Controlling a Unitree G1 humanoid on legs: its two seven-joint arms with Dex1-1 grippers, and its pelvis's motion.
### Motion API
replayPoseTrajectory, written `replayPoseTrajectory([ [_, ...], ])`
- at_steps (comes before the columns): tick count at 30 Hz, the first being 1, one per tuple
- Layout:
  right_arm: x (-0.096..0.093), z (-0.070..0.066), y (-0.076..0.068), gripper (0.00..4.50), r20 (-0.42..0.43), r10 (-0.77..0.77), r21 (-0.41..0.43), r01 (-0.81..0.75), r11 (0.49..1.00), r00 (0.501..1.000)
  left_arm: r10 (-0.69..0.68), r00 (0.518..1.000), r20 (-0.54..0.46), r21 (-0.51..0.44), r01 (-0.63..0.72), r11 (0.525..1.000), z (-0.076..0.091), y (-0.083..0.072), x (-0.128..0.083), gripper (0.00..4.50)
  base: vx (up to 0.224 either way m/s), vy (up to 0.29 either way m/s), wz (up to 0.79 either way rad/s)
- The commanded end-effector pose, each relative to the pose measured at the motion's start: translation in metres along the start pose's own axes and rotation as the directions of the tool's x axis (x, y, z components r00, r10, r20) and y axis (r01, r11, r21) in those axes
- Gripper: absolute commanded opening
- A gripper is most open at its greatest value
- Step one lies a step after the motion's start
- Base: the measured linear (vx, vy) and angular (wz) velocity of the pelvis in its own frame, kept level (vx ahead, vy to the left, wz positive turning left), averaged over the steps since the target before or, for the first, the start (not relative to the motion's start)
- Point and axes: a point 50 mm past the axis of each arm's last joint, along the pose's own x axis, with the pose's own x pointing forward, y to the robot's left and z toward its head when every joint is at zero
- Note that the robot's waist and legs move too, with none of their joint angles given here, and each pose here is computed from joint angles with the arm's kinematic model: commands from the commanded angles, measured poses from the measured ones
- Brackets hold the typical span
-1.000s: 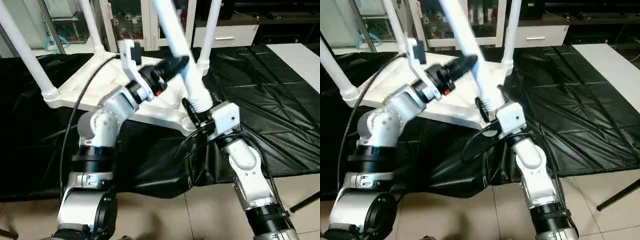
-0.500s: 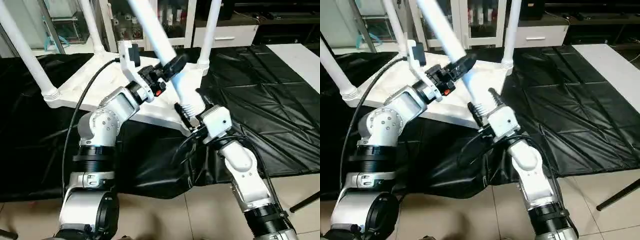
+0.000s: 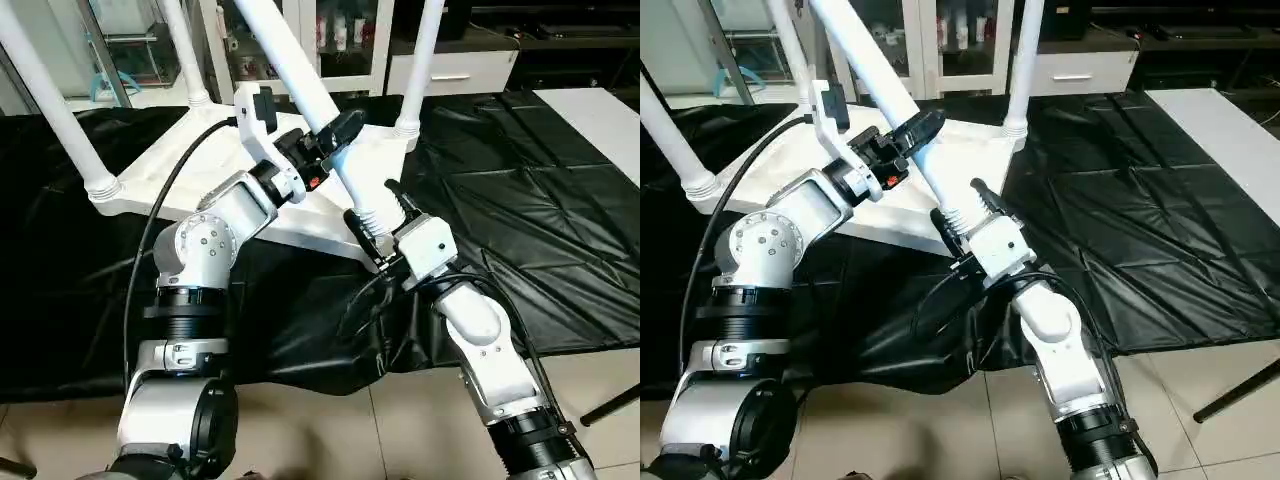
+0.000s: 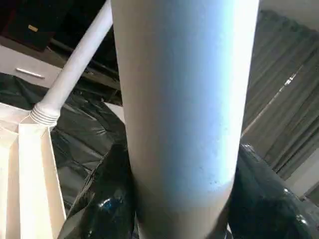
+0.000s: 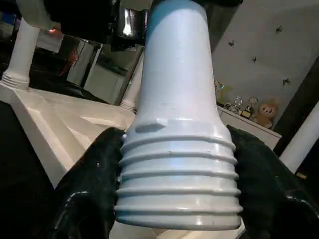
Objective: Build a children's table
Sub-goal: Pick table leg
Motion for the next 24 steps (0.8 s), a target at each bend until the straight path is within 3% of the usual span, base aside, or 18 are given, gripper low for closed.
replayPoseTrajectory([
  [1,0.002,0.007,0.001,3.43,0.04,0.032,-0.036,-0.031,0.999,0.999,0.025,0.999,0.031,0.015,-0.026,1.0,0.012,0.001,-0.001,1.99,0.0,0.0,0.0],
  [9,0.002,0.011,-0.002,3.9,0.063,0.016,-0.022,-0.014,1.0,0.998,0.039,0.997,0.068,0.019,-0.04,0.999,0.021,0.004,-0.003,1.97,0.0,0.0,0.0],
  [11,0.001,0.014,-0.005,4.24,0.079,-0.011,-0.018,0.013,1.0,0.997,0.038,0.997,0.075,0.024,-0.04,0.999,0.023,0.004,-0.004,1.97,0.0,0.0,0.0],
  [13,-0.002,0.017,-0.012,4.32,0.1,-0.06,0.004,0.06,0.998,0.993,0.037,0.996,0.08,0.029,-0.04,0.999,0.025,0.004,-0.005,1.97,0.0,0.0,0.0],
  [14,-0.007,0.022,-0.026,4.32,0.135,-0.167,0.015,0.166,0.986,0.977,0.03,0.996,0.087,0.034,-0.033,0.999,0.028,0.004,-0.006,1.97,0.0,0.0,0.0],
  [16,-0.011,0.023,-0.038,4.32,0.135,-0.26,0.071,0.252,0.965,0.956,0.025,0.995,0.092,0.038,-0.029,0.999,0.03,0.005,-0.008,1.97,0.0,0.0,0.0],
  [19,-0.018,0.019,-0.058,4.32,0.094,-0.377,0.126,0.365,0.922,0.921,0.024,0.995,0.093,0.041,-0.027,0.999,0.033,0.006,-0.01,1.97,0.0,0.0,0.0],
  [24,-0.025,0.011,-0.073,4.32,0.034,-0.418,0.153,0.409,0.9,0.908,0.026,0.994,0.102,0.051,-0.032,0.998,0.037,0.009,-0.011,1.96,0.0,0.0,0.0],
])
